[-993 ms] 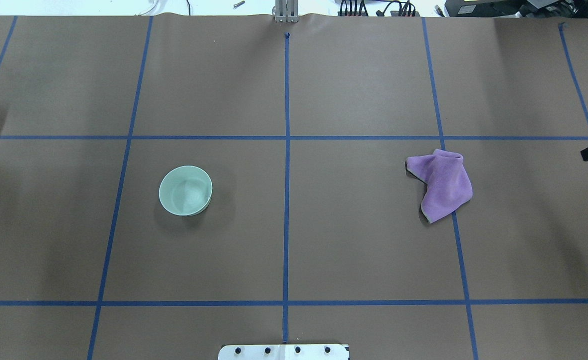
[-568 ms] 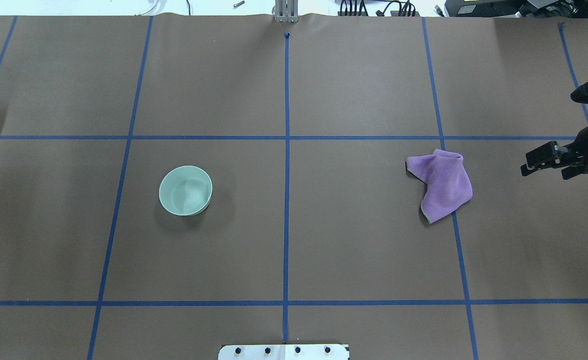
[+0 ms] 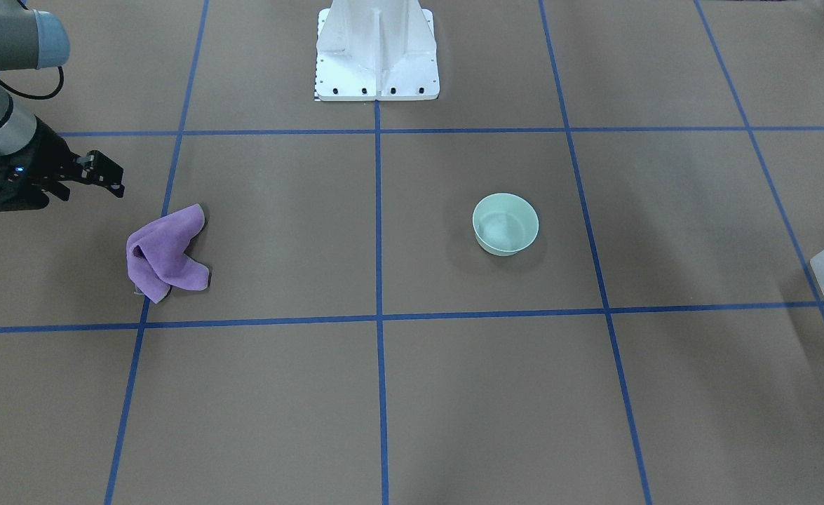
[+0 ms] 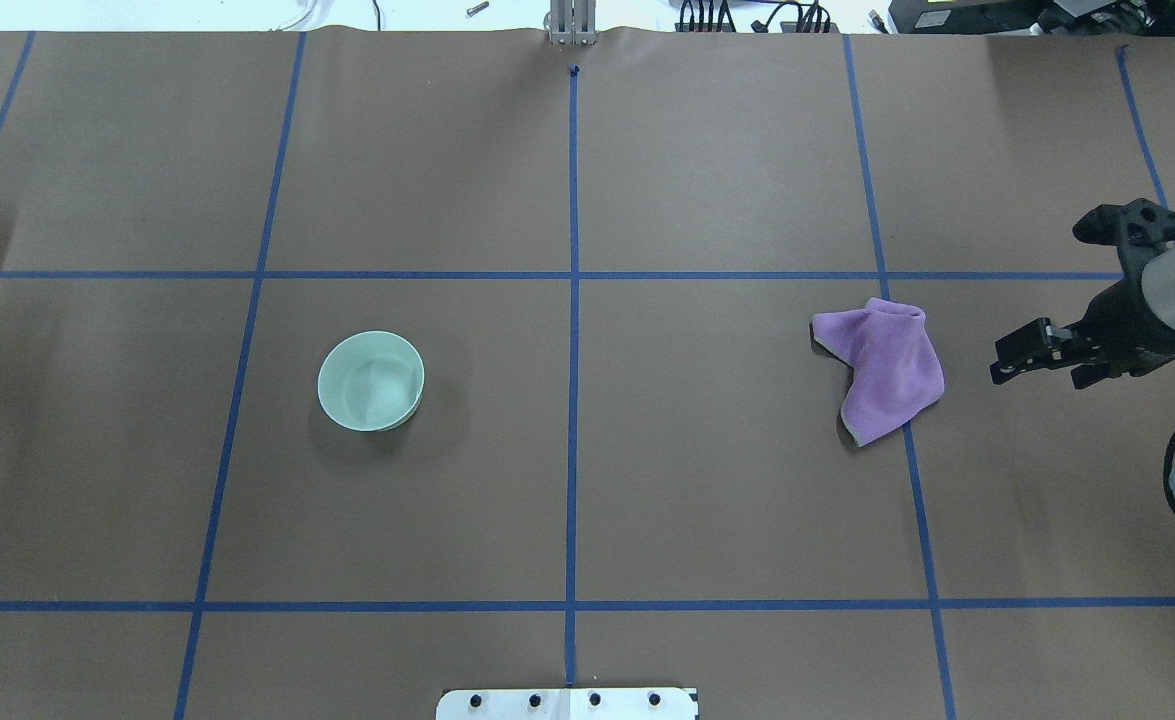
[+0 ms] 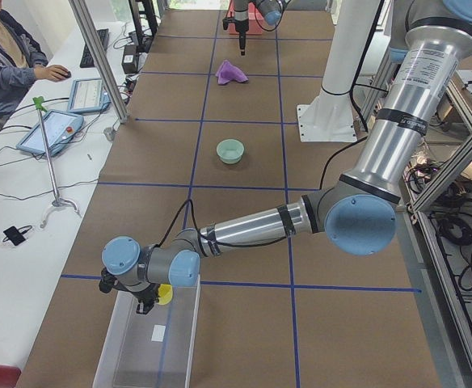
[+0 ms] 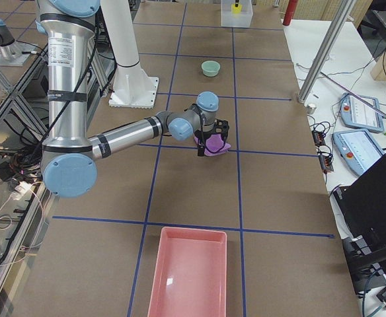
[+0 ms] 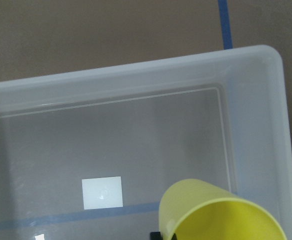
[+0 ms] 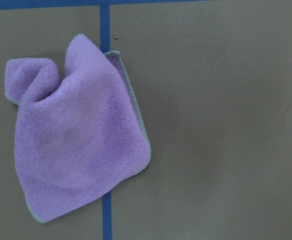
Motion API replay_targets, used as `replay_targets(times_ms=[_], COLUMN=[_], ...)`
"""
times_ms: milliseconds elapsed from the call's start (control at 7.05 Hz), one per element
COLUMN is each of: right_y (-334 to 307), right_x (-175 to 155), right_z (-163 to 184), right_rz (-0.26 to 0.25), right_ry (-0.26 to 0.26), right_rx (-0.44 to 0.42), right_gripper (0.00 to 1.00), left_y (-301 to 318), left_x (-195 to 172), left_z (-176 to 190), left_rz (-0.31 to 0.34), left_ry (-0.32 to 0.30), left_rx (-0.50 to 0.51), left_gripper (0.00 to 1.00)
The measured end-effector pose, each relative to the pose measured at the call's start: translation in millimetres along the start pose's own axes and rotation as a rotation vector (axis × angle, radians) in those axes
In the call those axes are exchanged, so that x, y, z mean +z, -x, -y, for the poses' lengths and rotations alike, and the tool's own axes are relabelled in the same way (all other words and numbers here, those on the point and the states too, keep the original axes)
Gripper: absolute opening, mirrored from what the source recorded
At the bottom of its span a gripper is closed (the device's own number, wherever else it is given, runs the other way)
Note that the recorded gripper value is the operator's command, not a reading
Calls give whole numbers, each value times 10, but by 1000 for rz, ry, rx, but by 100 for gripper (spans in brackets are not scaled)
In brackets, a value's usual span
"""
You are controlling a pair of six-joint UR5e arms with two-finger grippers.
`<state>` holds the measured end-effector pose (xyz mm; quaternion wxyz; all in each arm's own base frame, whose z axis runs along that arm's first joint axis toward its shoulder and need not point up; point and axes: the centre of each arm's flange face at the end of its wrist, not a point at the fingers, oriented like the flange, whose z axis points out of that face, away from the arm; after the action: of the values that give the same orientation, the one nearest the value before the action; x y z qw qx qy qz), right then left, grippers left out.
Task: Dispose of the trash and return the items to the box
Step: 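Lower the right gripper onto the purple cloth and grasp it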
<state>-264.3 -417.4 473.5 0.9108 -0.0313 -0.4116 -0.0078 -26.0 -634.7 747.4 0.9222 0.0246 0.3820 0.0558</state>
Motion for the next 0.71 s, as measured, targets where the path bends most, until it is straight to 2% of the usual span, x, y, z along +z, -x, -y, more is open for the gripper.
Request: replay_targets(times_ms=[284,426,568,709], right_y=[292,455,608,687], right_x=[149,231,294,293], right_z=[28,197,448,628], right_rz=[2,-1,-13,-19], right_ry=[6,-10,-41,-66], right_rx=[6,7,12,18], right_gripper=[100,100,100,100], left_y=[-74,-95,-106,-124], left_x=[63,71,76,69], left_z=[116,143,156,178], left_rz=[-1,-2,-2,-2], left_ry=[13,15,16,15], left_rx=[-2,0,0,3], left_gripper=[0,0,45,97])
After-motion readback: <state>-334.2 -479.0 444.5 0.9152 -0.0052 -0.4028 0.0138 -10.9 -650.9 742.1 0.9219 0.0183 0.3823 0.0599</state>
